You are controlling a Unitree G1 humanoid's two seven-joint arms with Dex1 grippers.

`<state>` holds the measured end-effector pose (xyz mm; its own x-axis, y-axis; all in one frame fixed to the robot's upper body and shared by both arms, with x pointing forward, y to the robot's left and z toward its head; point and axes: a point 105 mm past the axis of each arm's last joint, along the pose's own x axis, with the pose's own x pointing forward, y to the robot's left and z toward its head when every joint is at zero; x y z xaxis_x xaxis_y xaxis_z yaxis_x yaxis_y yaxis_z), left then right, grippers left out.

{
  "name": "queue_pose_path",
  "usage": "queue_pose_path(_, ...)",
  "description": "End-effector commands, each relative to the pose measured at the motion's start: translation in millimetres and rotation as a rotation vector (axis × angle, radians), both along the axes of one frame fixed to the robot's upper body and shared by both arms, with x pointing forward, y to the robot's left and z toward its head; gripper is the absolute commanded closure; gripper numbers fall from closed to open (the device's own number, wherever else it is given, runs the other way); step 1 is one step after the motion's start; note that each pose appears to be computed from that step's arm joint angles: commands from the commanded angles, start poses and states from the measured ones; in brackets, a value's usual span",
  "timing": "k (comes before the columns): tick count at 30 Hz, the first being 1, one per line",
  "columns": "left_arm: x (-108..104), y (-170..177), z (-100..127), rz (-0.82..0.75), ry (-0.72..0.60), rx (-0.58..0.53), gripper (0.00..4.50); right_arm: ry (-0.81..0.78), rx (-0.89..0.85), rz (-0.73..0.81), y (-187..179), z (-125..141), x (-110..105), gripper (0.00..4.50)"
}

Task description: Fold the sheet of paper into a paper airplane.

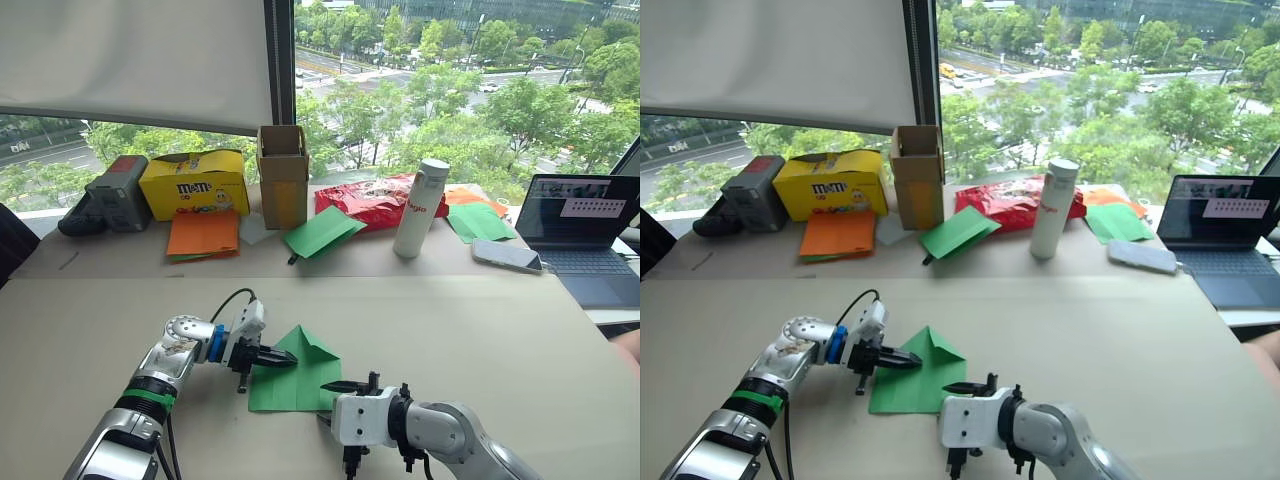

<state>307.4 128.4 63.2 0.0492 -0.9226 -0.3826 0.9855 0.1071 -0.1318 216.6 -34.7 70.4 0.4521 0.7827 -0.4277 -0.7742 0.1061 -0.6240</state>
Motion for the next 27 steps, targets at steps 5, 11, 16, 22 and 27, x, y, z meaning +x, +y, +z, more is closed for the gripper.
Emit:
queue_pose_path(5, -5, -3, -14, -0.018, 0.037, 0.034, 4.50, -0.127, -0.007, -0.130, -17, 9, 15, 2.34)
queue_pose_path(11, -1, -6, -14, -0.026, 0.035, 0.032, 4.50, -0.185, 0.009, -0.188, -22, 14, 18, 2.34)
queue_pose_path(16, 0, -7, -14, -0.031, 0.030, 0.034, 4.50, -0.217, 0.031, -0.228, -26, 17, 21, 2.34)
queue_pose_path(22, 2, -7, -14, -0.027, 0.026, 0.030, 4.50, -0.198, 0.103, -0.297, -30, 20, 27, 2.34)
queue_pose_path(27, 2, -7, -16, -0.019, 0.022, 0.031, 4.50, -0.106, 0.220, -0.357, -30, 18, 32, 2.34)
